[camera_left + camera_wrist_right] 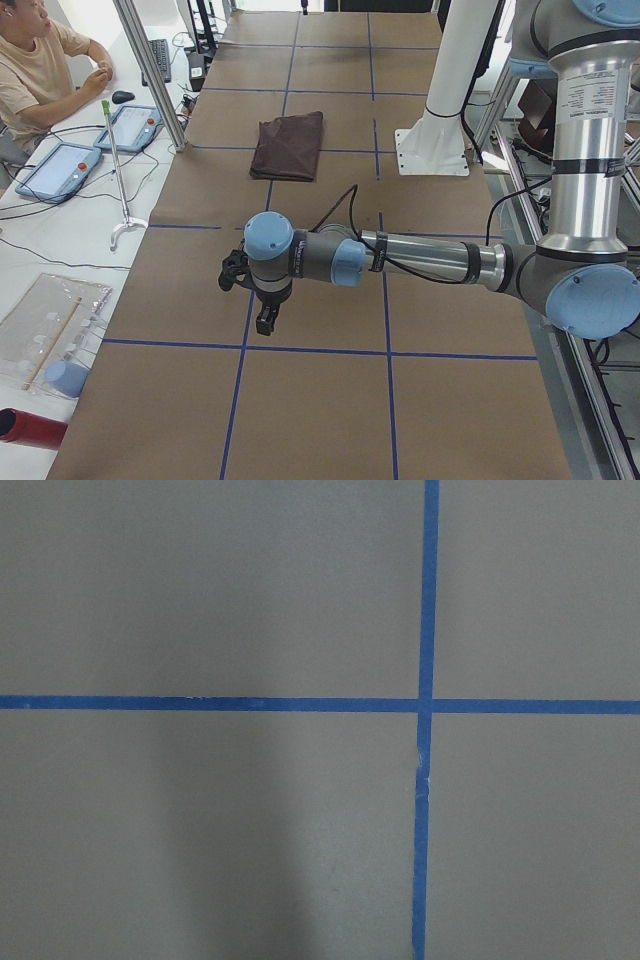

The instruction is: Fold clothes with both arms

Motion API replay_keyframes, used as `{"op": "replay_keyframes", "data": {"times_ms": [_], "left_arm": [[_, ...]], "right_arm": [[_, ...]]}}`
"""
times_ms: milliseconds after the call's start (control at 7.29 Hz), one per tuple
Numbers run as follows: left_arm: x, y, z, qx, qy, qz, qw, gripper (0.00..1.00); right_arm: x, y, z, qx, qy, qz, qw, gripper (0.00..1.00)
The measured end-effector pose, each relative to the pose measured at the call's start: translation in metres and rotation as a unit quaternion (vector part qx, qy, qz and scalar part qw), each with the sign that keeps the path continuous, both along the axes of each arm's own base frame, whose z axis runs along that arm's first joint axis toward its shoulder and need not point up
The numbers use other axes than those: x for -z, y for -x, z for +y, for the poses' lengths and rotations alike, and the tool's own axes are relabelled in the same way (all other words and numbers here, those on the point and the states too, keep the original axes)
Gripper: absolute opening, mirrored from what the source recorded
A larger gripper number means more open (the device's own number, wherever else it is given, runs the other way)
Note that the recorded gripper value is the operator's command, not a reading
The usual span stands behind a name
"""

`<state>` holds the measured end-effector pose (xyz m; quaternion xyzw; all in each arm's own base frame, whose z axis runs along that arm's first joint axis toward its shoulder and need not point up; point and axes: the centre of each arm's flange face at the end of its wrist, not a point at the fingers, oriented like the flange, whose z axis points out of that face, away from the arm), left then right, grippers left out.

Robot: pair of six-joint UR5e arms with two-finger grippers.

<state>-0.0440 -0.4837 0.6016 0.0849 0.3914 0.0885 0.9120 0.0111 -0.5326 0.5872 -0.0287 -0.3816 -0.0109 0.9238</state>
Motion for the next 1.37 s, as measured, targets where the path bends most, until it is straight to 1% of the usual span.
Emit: {"op": "replay_keyframes", "data": {"times_ms": [137,411,823,1372], "left_arm": [[0.0015,-0.0004,-0.0001,-0.001,-0.002,0.001,1.0000,1.00],[0.0015,-0.0007,-0.0006,-0.001,-0.002,0.003,1.0000,1.00],[0.0072,-0.0010,-0.0013,-0.002,-0.008,0.004,1.0000,1.00],[0.0030,-0.0007,-0.0001,-0.001,-0.001,0.003,1.0000,1.00]], "right_arm": [[0.0017,0.0013,0.0000,0.000,0.000,-0.008,1.0000,1.00],[0.0047,0.0026,-0.0005,0.000,-0.001,-0.014,0.9999,1.00],[0.0051,0.0025,-0.0009,0.000,-0.002,-0.014,0.9999,1.00],[0.0086,0.0028,-0.0045,0.001,-0.006,-0.012,0.9999,1.00]]}}
